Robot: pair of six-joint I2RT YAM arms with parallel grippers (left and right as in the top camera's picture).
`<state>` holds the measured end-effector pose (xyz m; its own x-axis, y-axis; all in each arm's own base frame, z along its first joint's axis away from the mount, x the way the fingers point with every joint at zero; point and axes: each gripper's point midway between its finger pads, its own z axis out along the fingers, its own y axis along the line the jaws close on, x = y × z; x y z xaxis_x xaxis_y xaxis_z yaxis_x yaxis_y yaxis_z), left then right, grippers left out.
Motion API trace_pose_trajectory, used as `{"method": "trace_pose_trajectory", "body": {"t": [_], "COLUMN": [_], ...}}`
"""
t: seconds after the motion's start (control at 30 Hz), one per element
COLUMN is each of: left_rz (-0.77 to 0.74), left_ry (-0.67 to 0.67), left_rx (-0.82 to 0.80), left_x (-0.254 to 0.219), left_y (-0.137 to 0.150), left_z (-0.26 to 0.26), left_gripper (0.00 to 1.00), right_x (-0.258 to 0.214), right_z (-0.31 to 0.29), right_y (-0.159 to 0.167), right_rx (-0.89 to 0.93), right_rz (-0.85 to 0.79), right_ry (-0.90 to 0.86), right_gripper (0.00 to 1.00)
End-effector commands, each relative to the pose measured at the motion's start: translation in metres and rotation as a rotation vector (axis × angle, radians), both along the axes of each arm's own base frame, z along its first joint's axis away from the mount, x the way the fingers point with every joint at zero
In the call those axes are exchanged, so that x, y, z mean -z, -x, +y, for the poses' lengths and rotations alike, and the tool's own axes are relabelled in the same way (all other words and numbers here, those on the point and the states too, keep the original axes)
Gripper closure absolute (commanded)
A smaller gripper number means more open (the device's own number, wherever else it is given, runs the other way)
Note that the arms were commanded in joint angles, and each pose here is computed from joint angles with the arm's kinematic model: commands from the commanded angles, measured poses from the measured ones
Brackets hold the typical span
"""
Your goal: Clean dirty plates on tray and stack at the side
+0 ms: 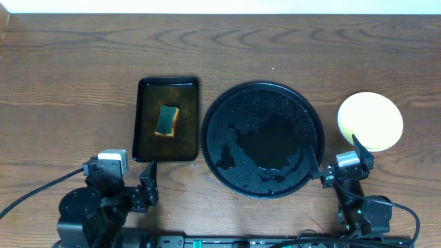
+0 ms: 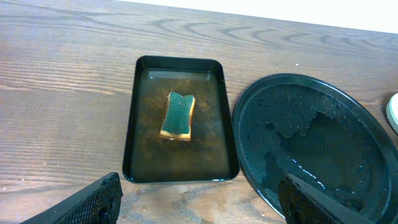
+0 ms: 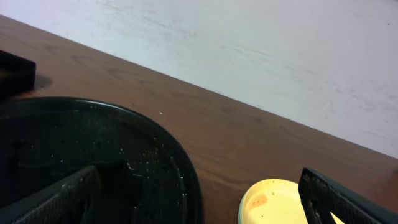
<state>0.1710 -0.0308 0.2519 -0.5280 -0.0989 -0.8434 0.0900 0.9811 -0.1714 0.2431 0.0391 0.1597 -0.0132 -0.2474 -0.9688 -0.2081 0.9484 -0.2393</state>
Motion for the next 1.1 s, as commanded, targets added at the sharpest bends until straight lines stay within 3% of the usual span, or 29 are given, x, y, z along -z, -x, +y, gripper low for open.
{"method": "trace_pose_trajectory", "body": {"t": [0.0, 0.27, 0.43, 0.7, 0.93, 1.07], "left_rz": [-0.003, 0.001, -0.026, -0.286, -0.535, -0.530], "left_ry": [-0.017, -0.038, -0.036, -0.005, -0.043, -0.047], "left_rx": [-0.002, -0.007, -0.012, -0.018, -0.011, -0.010], "left_x": [0.000, 0.004, 0.038, 0.076, 0.068, 0.082], "left_y": [0.000, 0.001, -0.011, -0.051, -0.070, -0.074], "left_z": [0.002, 0.004, 0.004, 0.001, 0.000, 0.000], "left_gripper": [0.19, 0.19, 0.19, 0.19, 0.19, 0.19], "right_x": [0.000, 0.000, 0.000, 0.000, 0.000, 0.000], "right_z": [0.001, 0.001, 0.001, 0.001, 0.001, 0.001], "right_y": [0.000, 0.000, 0.000, 0.000, 0.000, 0.000], "right_rx": [-0.002, -0.002, -0.002, -0.002, -0.002, -0.002], "right_rz": [-0.004, -0.003, -0.003, -0.003, -0.004, -0.003], "right_ry": [0.012, 0.012, 0.012, 0.012, 0.012, 0.012], "right_gripper": [0.01, 0.01, 0.01, 0.01, 0.01, 0.01]}}
